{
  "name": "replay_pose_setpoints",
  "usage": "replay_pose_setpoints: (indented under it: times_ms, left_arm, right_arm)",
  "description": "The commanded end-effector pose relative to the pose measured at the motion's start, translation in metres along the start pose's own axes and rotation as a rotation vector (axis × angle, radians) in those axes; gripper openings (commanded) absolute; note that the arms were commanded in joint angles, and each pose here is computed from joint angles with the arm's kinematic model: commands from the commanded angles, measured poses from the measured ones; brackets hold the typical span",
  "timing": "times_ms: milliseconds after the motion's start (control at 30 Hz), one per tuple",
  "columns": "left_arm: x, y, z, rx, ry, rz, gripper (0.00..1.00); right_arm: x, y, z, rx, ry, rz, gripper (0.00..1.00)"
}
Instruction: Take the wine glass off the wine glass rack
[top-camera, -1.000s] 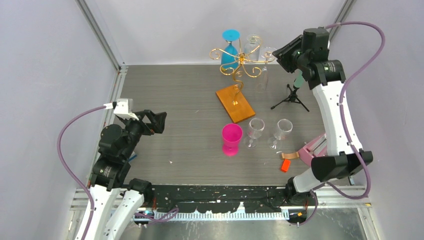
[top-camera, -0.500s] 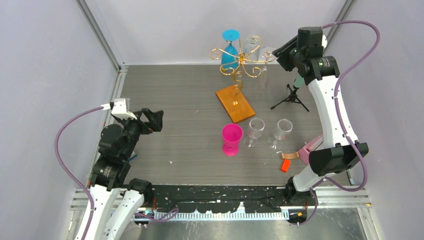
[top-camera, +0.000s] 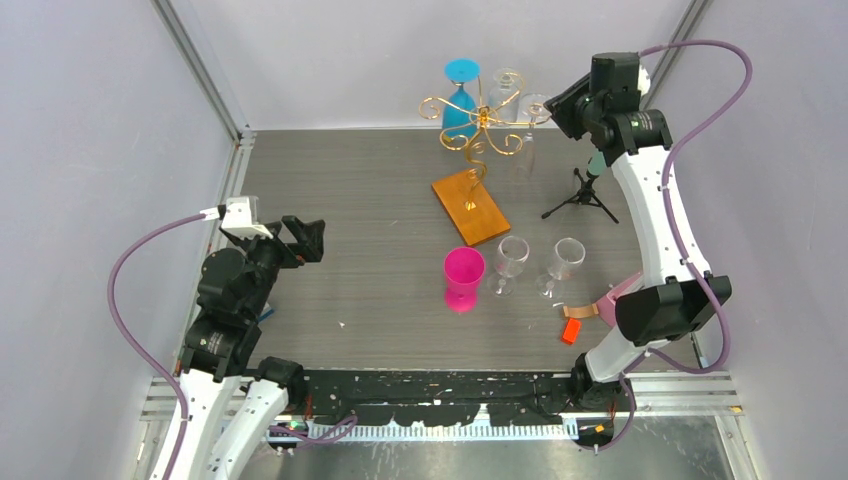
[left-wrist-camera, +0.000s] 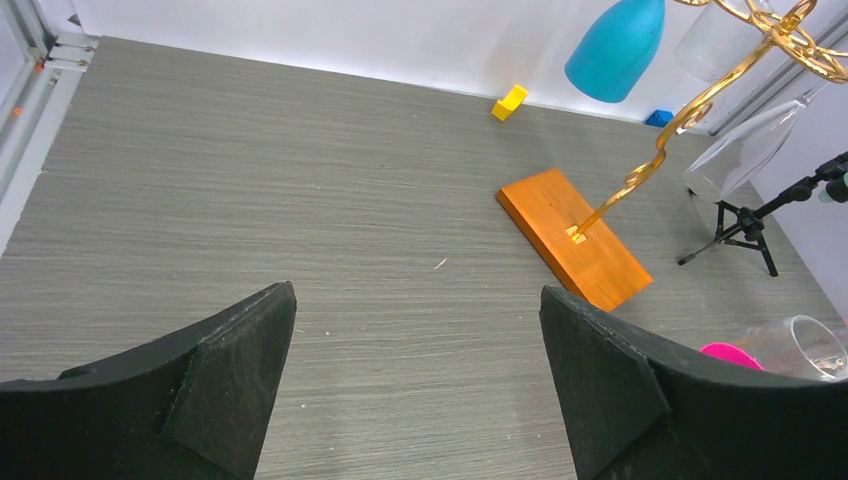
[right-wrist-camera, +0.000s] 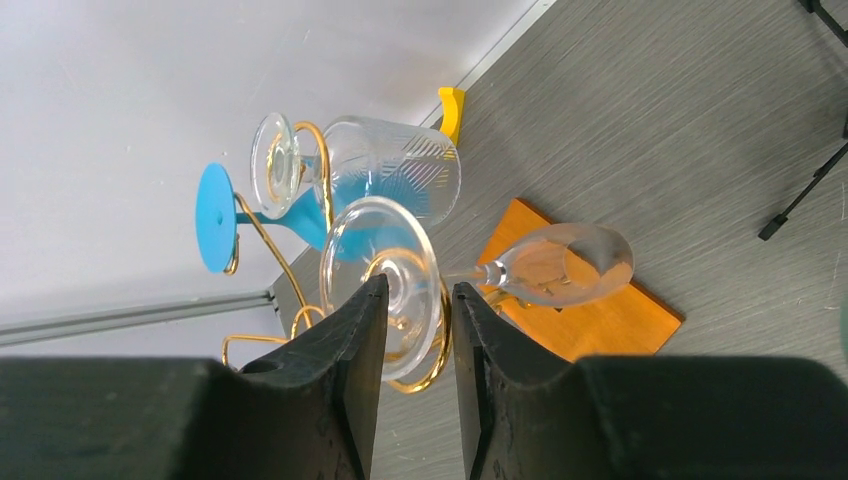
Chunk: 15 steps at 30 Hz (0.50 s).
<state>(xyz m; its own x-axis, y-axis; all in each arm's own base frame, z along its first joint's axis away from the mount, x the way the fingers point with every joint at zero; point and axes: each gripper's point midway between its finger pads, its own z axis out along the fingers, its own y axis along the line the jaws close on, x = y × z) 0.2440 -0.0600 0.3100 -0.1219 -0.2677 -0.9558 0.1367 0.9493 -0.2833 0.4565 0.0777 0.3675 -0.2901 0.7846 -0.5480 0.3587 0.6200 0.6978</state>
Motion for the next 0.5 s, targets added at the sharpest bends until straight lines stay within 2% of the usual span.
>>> replay_pose_setpoints:
  times_ms: [0,467]
  left_arm:
    - [-0.006,0.002,0.001,-0.016,-0.022,-0.004,0.95]
    - [-0.007,0.002,0.002,-0.019,-0.022,-0.001,0.95]
  right_arm:
    - [-0.018,0.014,-0.004,-0.042,-0.063,0.009,0.36]
    - [-0.016,0.018,0.011,-0.100,-0.085,-0.009,0.36]
